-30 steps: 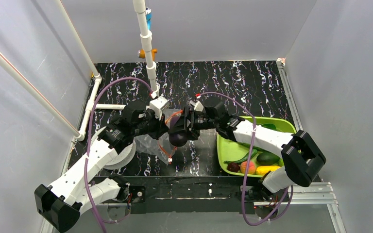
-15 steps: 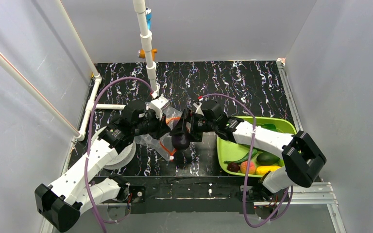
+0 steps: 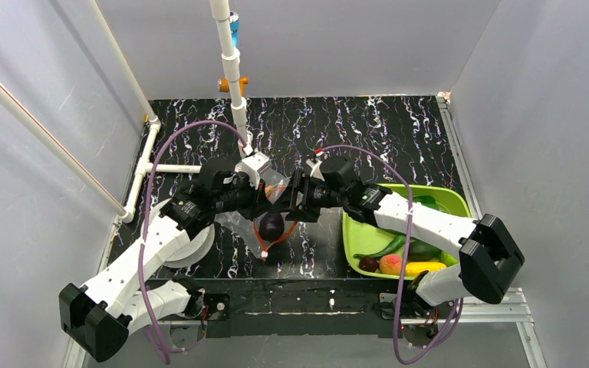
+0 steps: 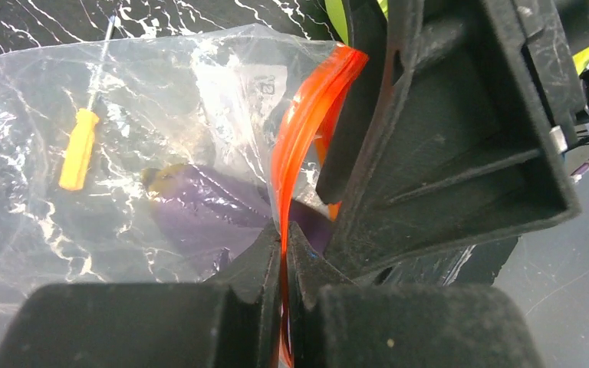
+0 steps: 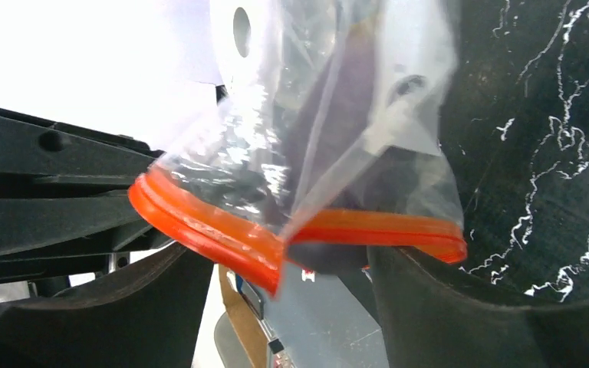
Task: Place the food in the zip-top bag and seal the zipper
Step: Place the fake vegetable in the zipper food storage bag, then adjust the zipper food storage bag at the center of the board.
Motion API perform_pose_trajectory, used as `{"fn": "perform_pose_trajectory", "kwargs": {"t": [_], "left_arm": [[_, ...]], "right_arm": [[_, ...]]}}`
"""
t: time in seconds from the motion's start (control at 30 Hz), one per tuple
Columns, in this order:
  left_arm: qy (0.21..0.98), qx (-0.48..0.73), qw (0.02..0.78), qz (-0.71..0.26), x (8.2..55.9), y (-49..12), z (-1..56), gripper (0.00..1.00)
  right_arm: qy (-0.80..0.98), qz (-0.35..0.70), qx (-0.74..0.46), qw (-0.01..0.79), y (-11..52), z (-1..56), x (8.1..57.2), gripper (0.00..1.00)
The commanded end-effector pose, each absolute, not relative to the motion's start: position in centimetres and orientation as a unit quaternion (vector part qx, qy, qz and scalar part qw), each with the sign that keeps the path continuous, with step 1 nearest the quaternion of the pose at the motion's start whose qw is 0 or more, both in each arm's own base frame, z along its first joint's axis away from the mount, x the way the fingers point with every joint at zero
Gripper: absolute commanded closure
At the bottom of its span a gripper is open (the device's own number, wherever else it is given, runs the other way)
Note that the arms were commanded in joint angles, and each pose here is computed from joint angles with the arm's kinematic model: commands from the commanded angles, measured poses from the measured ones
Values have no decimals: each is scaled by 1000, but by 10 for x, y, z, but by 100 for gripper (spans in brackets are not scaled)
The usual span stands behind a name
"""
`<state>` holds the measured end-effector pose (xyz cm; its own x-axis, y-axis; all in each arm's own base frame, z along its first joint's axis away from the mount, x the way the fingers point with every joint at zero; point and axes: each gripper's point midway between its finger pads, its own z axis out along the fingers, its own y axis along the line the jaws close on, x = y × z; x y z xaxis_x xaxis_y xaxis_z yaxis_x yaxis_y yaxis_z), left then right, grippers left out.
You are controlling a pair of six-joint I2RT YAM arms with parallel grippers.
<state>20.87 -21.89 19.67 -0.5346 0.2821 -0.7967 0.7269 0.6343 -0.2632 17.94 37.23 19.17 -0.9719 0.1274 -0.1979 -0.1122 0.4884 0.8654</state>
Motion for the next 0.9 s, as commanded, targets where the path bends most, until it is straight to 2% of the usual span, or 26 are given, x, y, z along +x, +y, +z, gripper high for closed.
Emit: {"fn": "perform_pose_trajectory", "kwargs": {"t": [0.0,0.13,0.4,0.5,0.63,0.87], "left_arm": [[819,302,374,-313,206,-223,201,100],[814,303,379,-319,204,-224,204,100],[818,295,389,-304,208,-218,206,100],[821,292,386,-303,209,-218,204,100],[823,291,384,-301,210,-218,203,100],[824,284,375,-316,207,-222,205,100]], "right_arm": [[835,533,-7,138,396,225,185,33],[843,514,-27,156,390,225,182,42],[865,426,-113,238,335,221,172,48],[875,392,-126,254,313,208,167,46],[880,378,-149,246,305,195,160,37],[882,390,-161,209,342,177,155,36]]}}
